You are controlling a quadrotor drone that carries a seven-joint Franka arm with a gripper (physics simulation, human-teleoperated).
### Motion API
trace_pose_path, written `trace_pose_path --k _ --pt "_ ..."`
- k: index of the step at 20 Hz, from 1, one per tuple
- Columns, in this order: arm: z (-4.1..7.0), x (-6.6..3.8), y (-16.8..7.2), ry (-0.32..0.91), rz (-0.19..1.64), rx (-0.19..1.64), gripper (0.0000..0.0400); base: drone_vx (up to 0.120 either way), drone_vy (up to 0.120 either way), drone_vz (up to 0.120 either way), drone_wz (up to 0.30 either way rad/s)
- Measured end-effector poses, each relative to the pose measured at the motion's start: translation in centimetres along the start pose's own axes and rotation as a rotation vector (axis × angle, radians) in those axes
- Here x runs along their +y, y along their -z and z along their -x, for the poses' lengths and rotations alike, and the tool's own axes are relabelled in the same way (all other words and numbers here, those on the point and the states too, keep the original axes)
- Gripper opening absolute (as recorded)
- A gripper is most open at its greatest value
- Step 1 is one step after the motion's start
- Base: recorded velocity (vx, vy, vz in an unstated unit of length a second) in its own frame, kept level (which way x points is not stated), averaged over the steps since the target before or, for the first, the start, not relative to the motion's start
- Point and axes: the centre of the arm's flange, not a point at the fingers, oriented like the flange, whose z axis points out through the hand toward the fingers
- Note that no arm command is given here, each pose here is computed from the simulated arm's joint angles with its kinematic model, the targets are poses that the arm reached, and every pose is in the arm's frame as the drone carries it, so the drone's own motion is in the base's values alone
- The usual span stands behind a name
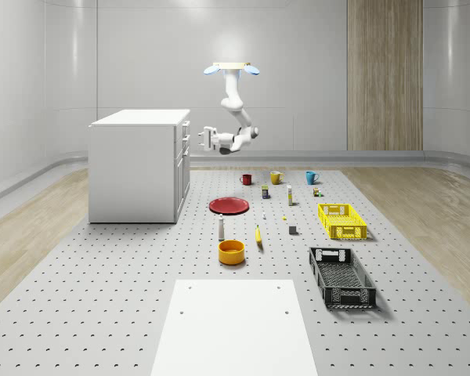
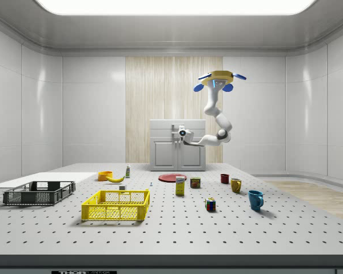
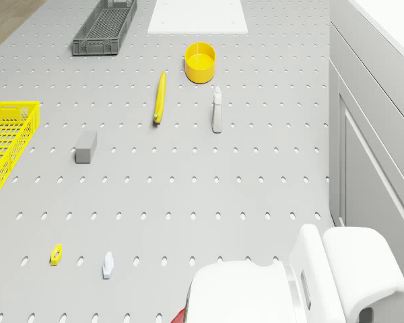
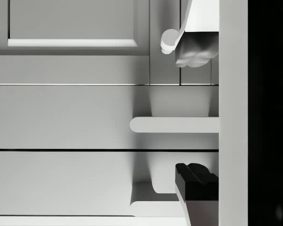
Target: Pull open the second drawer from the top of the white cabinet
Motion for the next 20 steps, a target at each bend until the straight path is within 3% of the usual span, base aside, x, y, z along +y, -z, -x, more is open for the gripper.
trace_pose_path --k 13,20 --pt "-0.1 0.0 -5.5 0.000 0.000 0.000 0.0300 0.000 0.000 0.000 0.000" --pt "-1.0 -0.9 -6.8 0.000 0.000 -0.001 0.0300 0.000 0.000 0.000 0.000"
